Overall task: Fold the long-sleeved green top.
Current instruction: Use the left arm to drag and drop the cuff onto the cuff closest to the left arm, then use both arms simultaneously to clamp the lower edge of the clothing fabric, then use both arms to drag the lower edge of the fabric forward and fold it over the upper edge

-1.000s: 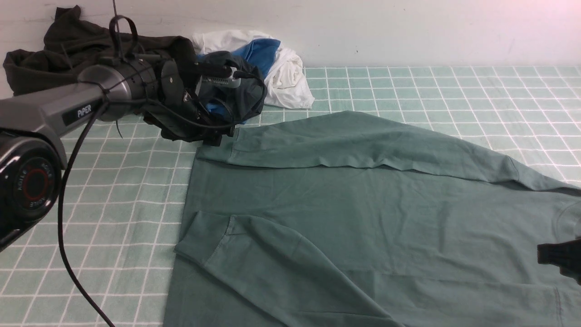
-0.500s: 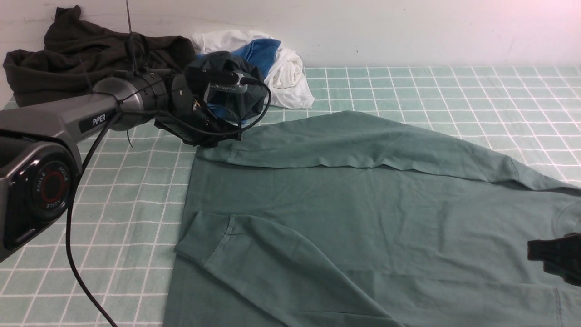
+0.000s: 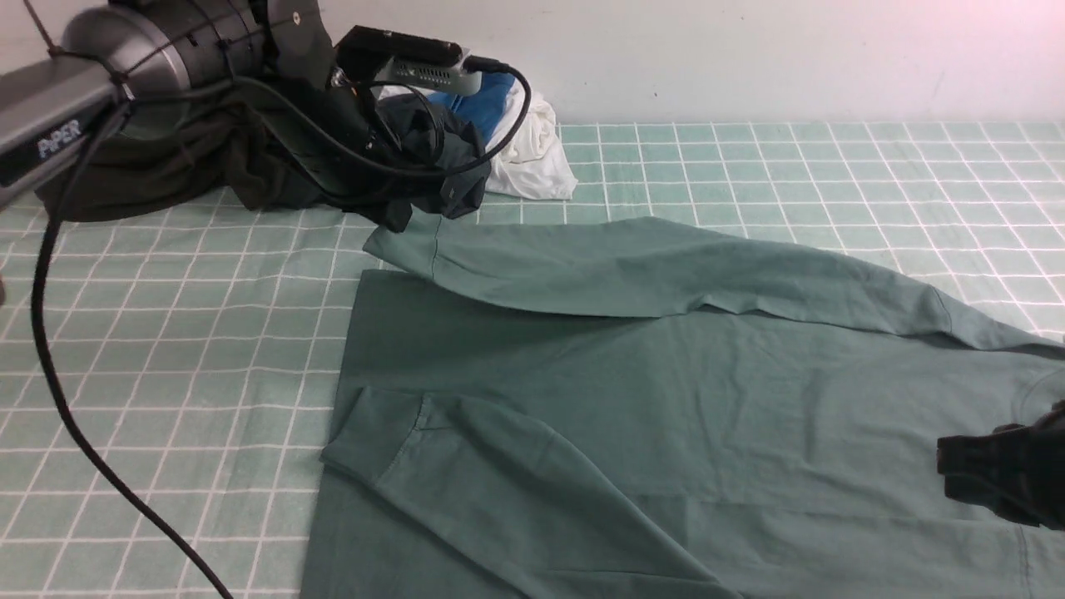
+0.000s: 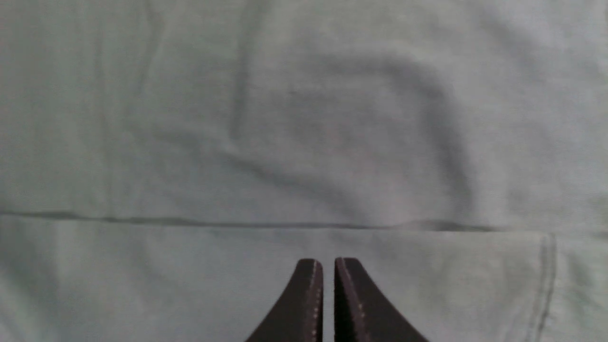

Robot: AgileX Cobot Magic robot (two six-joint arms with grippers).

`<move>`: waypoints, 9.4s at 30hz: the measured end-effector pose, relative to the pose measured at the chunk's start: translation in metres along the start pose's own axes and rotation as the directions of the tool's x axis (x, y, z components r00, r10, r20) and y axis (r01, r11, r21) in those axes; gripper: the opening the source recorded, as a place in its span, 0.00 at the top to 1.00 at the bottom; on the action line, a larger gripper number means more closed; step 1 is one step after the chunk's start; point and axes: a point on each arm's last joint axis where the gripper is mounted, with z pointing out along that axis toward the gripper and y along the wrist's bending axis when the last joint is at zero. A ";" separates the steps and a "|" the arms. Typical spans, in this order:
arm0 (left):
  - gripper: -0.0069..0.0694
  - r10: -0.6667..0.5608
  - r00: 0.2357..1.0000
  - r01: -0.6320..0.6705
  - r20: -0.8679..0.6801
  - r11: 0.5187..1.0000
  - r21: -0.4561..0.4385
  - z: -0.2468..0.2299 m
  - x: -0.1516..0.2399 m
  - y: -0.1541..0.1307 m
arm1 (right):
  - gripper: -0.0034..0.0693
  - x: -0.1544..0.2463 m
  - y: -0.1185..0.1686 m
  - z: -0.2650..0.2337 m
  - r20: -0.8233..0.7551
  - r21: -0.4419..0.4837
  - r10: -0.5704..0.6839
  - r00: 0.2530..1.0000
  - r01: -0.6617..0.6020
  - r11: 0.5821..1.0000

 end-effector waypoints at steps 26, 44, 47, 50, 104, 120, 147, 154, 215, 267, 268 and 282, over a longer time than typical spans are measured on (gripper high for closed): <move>0.46 -0.076 0.960 0.095 -0.269 0.994 0.056 -0.018 0.225 -0.029 | 0.91 0.000 0.027 -0.020 -0.189 -0.230 -0.203 0.961 0.158 0.960; 0.29 0.721 0.581 -0.655 -0.378 0.690 0.308 -0.024 0.303 -0.124 | 0.96 0.036 0.100 -0.072 -0.250 -0.347 -0.662 0.707 0.573 0.743; 0.29 0.738 0.582 -0.675 -0.341 0.673 0.304 -0.019 0.309 -0.125 | 0.96 0.035 0.098 -0.072 -0.249 -0.327 -0.669 0.701 0.589 0.739; 0.29 0.741 0.577 -0.674 -0.343 0.670 0.312 -0.017 0.314 -0.124 | 0.96 0.034 0.097 -0.072 -0.244 -0.319 -0.672 0.699 0.596 0.737; 0.63 0.648 0.643 -0.643 -0.408 0.747 0.173 -0.015 0.303 -0.149 | 0.96 0.028 0.092 -0.069 -0.225 -0.241 -0.697 0.681 0.654 0.717; 0.90 0.579 0.699 -0.586 -0.420 0.800 0.128 -0.046 0.299 -0.130 | 0.96 0.031 0.090 -0.070 -0.251 -0.261 -0.734 0.631 0.686 0.679; 0.90 0.504 0.765 -0.513 -0.402 0.853 0.093 -0.074 0.292 -0.091 | 0.32 0.100 0.037 -0.003 -0.298 -0.417 -0.939 0.171 0.862 0.289; 0.90 0.505 0.765 -0.514 -0.399 0.853 0.093 -0.074 0.292 -0.091 | 0.37 0.095 0.036 0.019 -0.252 -0.346 -0.958 0.139 0.911 0.224; 0.89 0.225 0.960 -0.268 -0.168 0.914 -0.305 -0.112 0.111 -0.020 | 0.94 -0.101 0.088 -0.002 -0.138 0.008 -0.954 0.267 0.963 0.268; 0.91 0.074 0.970 -0.102 -0.230 0.989 -0.111 -0.029 0.057 -0.010 | 0.66 -0.110 0.137 0.173 -0.204 -0.168 -0.577 0.791 0.552 0.817; 0.91 0.076 0.973 -0.103 -0.217 0.988 -0.115 -0.035 0.057 -0.010 | 0.66 -0.110 0.138 0.174 -0.200 -0.170 -0.577 0.792 0.551 0.817; 0.91 0.079 0.977 -0.105 -0.198 0.987 -0.125 -0.055 0.059 -0.012 | 0.66 -0.171 0.114 0.184 0.007 0.058 -0.522 0.853 0.521 0.852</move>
